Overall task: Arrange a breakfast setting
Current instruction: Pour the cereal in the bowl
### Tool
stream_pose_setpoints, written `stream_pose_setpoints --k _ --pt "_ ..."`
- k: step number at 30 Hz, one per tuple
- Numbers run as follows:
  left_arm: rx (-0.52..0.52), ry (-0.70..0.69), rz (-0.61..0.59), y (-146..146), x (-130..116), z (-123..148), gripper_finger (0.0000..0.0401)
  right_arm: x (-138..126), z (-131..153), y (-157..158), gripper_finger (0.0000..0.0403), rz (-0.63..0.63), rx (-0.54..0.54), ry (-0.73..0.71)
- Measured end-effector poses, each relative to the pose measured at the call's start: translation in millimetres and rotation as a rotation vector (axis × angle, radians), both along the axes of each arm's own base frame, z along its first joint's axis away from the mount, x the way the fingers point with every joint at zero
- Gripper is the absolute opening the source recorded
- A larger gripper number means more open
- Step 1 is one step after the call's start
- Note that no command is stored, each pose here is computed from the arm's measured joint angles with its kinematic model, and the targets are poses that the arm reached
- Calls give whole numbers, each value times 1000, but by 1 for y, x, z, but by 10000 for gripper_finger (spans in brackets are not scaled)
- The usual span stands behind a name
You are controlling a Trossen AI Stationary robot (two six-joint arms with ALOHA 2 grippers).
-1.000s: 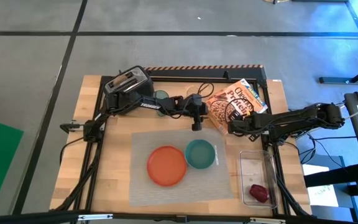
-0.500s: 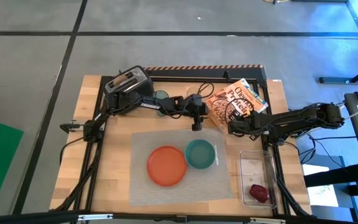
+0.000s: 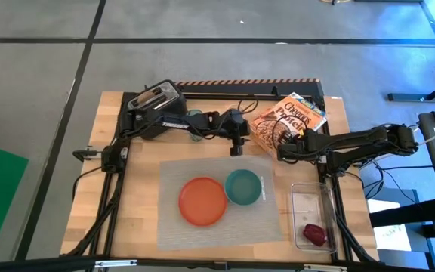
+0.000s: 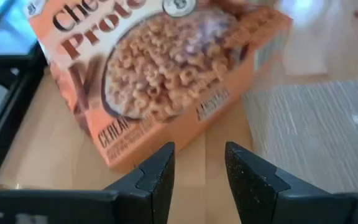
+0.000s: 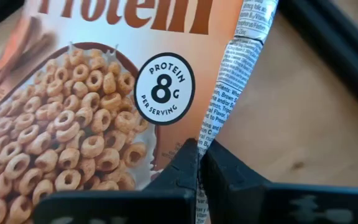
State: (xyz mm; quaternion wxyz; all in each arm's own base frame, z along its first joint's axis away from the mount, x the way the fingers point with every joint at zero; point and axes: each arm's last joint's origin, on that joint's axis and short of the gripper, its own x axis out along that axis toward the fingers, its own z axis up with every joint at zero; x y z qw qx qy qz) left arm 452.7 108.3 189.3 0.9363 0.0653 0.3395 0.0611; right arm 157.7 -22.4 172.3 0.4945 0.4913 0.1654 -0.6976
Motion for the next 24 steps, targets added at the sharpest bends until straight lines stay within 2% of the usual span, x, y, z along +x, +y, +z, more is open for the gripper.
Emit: stream_pose_setpoints --k 4,9,16,24 --pt "7 -16 -6 -5 -5 18 136 -1 9 1 0 34 -23 61" --pt "30 -87 -14 -11 -12 49 136 -1 20 9 0 89 -100 97" --pt "53 -153 -4 -13 -23 80 136 -6 26 26 0 229 -200 157" --pt "56 -164 12 -13 -28 89 136 -12 31 44 0 347 -313 169"
